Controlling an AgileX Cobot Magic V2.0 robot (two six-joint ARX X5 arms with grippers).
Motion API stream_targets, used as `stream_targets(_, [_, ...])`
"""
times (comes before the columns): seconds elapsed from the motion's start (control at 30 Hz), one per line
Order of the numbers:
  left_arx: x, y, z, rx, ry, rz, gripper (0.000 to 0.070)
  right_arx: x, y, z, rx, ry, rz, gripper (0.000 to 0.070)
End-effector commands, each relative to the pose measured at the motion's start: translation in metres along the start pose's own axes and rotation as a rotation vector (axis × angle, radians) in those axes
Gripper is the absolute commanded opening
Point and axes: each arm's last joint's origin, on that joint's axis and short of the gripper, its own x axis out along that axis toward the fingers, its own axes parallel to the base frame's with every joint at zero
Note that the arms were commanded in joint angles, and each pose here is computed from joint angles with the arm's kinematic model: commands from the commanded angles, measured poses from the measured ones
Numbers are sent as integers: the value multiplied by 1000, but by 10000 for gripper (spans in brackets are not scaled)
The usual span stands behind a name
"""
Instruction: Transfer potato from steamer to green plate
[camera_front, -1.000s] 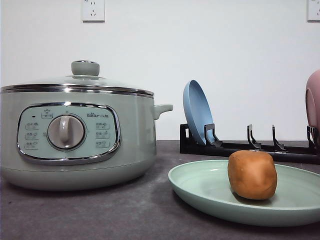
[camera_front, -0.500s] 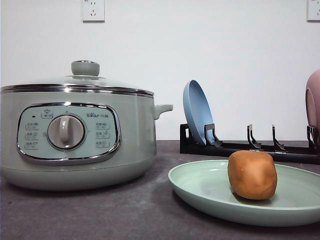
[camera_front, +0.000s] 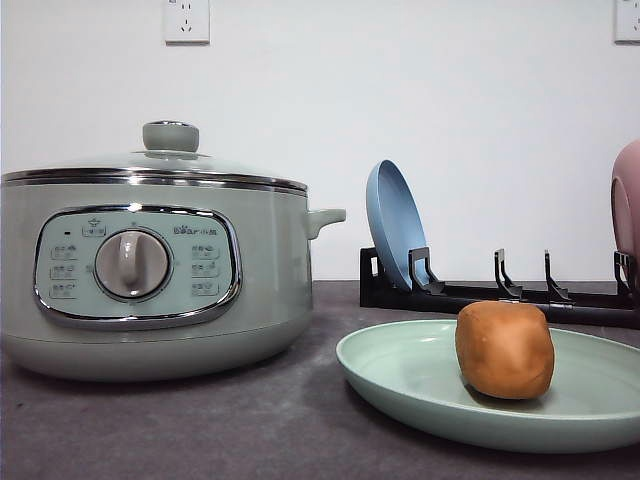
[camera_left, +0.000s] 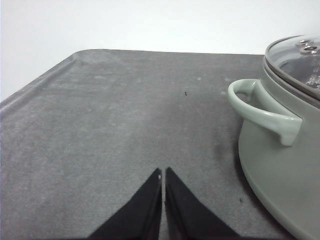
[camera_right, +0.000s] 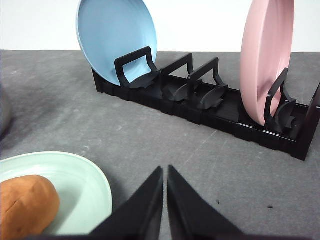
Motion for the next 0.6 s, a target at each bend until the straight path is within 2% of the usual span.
stream_targets(0.0, [2, 0, -7, -6, 24, 3, 1, 0, 0, -2, 12, 3, 2, 1])
stream_targets(0.57, [2, 0, -7, -6, 24, 2, 1, 0, 0, -2, 12, 3, 2, 1])
